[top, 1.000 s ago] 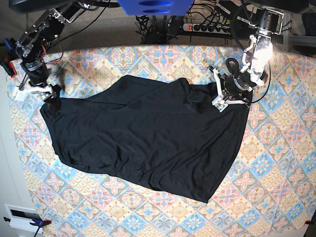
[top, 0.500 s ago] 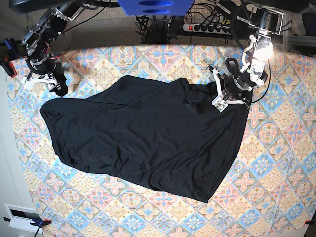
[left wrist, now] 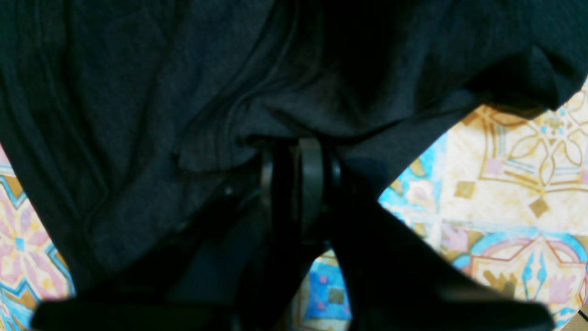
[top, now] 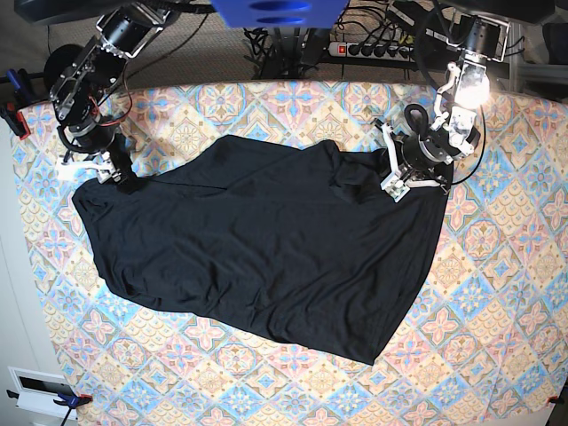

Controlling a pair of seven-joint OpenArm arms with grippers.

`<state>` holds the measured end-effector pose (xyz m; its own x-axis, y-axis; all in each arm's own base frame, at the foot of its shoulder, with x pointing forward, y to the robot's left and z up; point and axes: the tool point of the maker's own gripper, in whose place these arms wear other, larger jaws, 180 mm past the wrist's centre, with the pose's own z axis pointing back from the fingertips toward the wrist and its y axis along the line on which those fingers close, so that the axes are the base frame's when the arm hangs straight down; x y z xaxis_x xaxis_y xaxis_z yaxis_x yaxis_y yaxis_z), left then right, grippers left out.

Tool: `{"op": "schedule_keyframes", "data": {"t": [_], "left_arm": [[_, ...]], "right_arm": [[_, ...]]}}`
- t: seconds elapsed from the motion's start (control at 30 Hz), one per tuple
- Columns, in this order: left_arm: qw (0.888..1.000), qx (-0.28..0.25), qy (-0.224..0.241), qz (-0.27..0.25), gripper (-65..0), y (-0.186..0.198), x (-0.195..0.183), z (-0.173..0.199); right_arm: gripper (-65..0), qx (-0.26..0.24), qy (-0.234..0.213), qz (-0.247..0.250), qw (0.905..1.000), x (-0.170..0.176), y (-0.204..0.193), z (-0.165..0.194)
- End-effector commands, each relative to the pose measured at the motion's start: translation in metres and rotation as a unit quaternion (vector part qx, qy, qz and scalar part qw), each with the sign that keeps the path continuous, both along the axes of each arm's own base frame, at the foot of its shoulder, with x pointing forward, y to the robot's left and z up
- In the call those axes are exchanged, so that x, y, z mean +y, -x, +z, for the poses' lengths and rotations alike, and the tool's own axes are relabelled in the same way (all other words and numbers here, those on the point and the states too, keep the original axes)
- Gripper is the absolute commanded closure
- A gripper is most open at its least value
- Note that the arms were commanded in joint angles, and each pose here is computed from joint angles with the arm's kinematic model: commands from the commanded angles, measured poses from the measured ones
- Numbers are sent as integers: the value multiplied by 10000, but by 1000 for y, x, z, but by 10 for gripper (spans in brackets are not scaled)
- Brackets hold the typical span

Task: Layout the t-shirt on the table in an organized manner, then fold the t-shirt properly
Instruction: 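Swing the right gripper back to the shirt corner and grasp it, then pull the held shirt edge outward with the left gripper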

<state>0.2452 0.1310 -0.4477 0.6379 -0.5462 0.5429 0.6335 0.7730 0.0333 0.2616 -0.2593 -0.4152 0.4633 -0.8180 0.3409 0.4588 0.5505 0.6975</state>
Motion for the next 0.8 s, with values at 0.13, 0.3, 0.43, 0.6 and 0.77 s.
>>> {"op": "schedule_keyframes", "data": {"t": [0.13,0.3,0.43,0.6,0.77], "left_arm": [[9945,822,-630,-160,-101,40,14,-31],[9946,814,-630,-160,-101,39,14,-31],[9946,807,-628,-162,-100,39,14,-30],[9946,807,-628,-162,-98,39,14,-30],[9952,761,-592,-155,-97,36,13,-28]], "right_arm": [[-399,51,180,-245,9995,-14,1,-7],[-399,150,80,-33,9999,1,-1,-15],[-399,143,79,225,9996,17,-7,-16],[-399,150,68,319,9994,24,-10,-18],[-278,50,150,450,9989,34,-17,-17]]}}
